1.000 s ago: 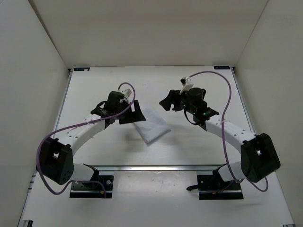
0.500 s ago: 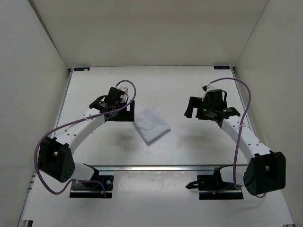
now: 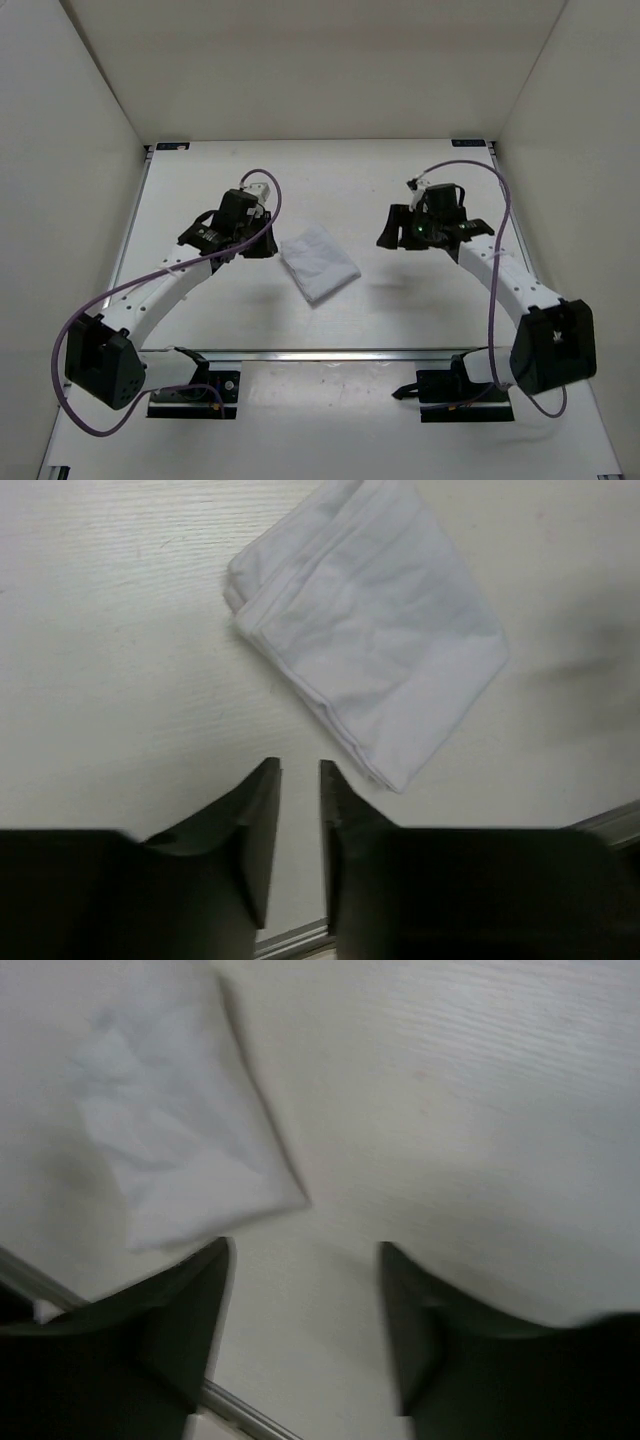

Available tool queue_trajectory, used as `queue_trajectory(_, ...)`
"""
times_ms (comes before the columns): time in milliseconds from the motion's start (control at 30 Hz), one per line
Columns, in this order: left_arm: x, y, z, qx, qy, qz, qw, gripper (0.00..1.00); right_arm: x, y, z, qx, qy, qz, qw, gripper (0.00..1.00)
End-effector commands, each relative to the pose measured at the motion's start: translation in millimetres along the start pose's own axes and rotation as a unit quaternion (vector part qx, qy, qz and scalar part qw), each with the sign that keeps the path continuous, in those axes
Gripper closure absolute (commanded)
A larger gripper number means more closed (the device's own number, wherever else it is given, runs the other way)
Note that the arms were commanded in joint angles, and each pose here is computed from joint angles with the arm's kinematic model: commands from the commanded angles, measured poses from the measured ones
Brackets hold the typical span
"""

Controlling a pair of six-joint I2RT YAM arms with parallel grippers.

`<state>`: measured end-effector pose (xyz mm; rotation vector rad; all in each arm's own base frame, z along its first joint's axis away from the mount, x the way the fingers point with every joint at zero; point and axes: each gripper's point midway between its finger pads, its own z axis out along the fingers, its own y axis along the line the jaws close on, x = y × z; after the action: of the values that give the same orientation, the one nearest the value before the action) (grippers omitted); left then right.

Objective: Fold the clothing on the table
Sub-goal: Fold the skirt

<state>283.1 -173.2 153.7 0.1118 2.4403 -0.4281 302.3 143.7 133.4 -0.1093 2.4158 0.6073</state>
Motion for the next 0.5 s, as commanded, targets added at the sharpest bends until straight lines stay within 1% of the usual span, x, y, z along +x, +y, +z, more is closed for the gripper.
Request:
queue_trajectory(0, -12.2, -24.2, 3.0, 0.049, -0.029, -0.005, 0.998, 0.72, -58.2, 54.1, 11.2, -0.131, -0.044, -0.011, 0.990, 0.56)
queue_trajectory(33, -10.3, -25.6, 5.3, 0.047, -0.027, -0.004, 0.999, 0.84, -66.5, 58.7, 19.9, -0.139, -0.037, -0.002, 0.990, 0.94)
queue_trajectory(67, -7.5, -26.6, 10.9, 0.044, -0.025, -0.002, 0.999, 0.92, -62.9, 59.3, 35.1, -0.136, -0.018, 0.000, 0.991, 1.00)
queue_trajectory(133, -6.0, -28.3, 17.9, 0.045, -0.026, 0.000, 0.999, 1.00, -74.5, 71.2, 50.0, -0.135, -0.017, -0.025, 0.990, 1.00)
queue_trajectory(200, -6.4, -29.4, 22.9, 0.047, -0.032, 0.000, 0.998, 1.00, -70.5, 79.6, 72.2, -0.133, 0.001, -0.030, 0.991, 0.99)
queue_trajectory(233, -3.1, -26.1, 28.6, 0.041, -0.025, -0.004, 0.999, 0.98, -71.7, 92.7, 75.7, -0.141, 0.000, -0.045, 0.989, 1.00)
queue_trajectory(267, -4.4, -24.1, 32.8, 0.039, -0.027, -0.008, 0.999, 0.99, -69.2, 88.4, 88.0, -0.131, 0.007, -0.042, 0.990, 1.00)
queue_trajectory(333, -3.9, -20.8, 40.8, 0.032, -0.022, -0.009, 0.999, 0.97, -65.9, 108.5, 98.4, -0.148, -0.001, -0.078, 0.986, 1.00)
queue_trajectory(367, -3.3, -21.0, 46.3, 0.033, -0.019, -0.007, 0.999, 1.00, -61.4, 108.4, 107.1, -0.144, 0.005, -0.084, 0.986, 1.00)
queue_trajectory(467, 0.3, -20.1, 60.0, 0.025, -0.007, -0.003, 1.000, 1.00, -52.5, 126.0, 127.3, -0.171, 0.025, -0.093, 0.981, 1.00)
